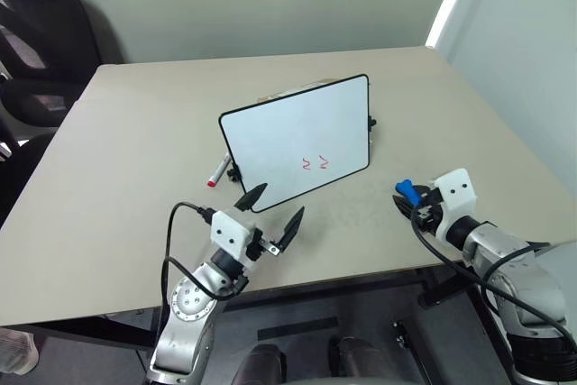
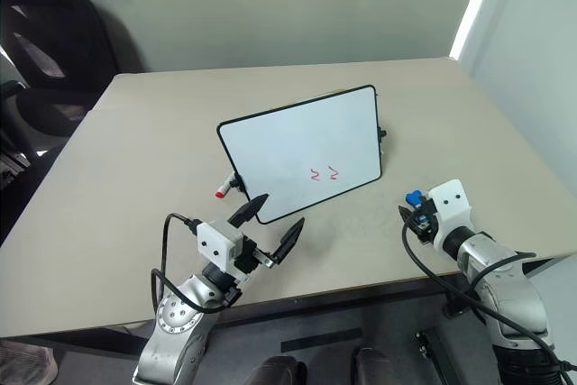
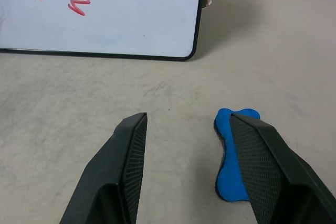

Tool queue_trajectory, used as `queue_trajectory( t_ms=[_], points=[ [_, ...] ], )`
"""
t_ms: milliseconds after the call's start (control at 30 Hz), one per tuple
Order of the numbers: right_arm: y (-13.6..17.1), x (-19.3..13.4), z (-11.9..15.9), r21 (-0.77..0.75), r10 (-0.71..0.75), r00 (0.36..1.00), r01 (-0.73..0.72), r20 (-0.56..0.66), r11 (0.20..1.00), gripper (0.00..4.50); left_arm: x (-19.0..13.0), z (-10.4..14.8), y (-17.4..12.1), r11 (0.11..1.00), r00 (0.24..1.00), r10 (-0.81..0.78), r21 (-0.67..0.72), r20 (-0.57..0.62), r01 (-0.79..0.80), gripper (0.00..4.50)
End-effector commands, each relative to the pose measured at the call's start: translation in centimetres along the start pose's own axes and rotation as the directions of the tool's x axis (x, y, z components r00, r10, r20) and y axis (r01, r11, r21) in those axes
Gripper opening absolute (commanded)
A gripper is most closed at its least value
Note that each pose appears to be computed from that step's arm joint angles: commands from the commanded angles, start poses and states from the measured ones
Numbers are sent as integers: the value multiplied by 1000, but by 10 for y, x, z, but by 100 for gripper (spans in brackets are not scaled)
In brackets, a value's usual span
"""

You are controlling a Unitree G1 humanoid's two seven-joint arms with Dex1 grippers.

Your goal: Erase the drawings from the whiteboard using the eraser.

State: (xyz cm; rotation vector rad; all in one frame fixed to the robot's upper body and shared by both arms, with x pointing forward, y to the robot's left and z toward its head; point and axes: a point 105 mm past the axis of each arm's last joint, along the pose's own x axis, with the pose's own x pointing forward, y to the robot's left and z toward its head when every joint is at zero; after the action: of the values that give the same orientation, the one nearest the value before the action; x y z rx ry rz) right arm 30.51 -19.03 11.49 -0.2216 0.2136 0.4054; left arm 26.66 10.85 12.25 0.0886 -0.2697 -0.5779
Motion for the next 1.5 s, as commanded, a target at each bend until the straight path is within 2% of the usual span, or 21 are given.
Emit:
queue_trajectory(
  t_ms=[33, 200, 400, 633, 833, 1200, 1300, 1433, 1500],
  points=[
    [-9, -1, 14, -21, -38, 999, 39, 39, 999, 262, 4, 4, -5, 1000, 1000, -12, 7, 21, 12, 450],
    [-16, 4, 15, -20, -35, 999, 35, -1, 999, 262, 6, -3, -9, 1000, 1000, -16, 13, 2, 16, 450],
    [-27, 13, 16, 8, -18, 999, 18, -38, 1000, 262, 1, 0, -7, 1000, 1000, 13, 8, 14, -13, 450],
    [-39, 25, 0, 61, 41, 975, -28, -219, 998, 262, -2, 2, -9, 1000, 1000, 18, -3, 15, -18, 450],
    [-42, 25, -8, 104, 98, 941, -68, -324, 992, 262, -5, 4, -13, 1000, 1000, 21, -15, 15, -21, 450],
    [-51, 40, -10, 97, 96, 908, -62, -407, 993, 262, -8, 4, -16, 999, 1000, 19, -31, 11, -19, 450],
    [-53, 39, -14, 86, 90, 895, -58, -437, 995, 200, -9, 4, -17, 999, 1000, 18, -34, 10, -18, 450],
    [-55, 40, -9, 71, 89, 902, -64, -423, 995, 70, -9, 4, -16, 999, 1000, 18, -35, 10, -17, 450],
    [-55, 38, -3, 62, 86, 911, -67, -404, 996, 52, -9, 4, -16, 999, 1000, 19, -34, 10, -18, 450]
  ],
)
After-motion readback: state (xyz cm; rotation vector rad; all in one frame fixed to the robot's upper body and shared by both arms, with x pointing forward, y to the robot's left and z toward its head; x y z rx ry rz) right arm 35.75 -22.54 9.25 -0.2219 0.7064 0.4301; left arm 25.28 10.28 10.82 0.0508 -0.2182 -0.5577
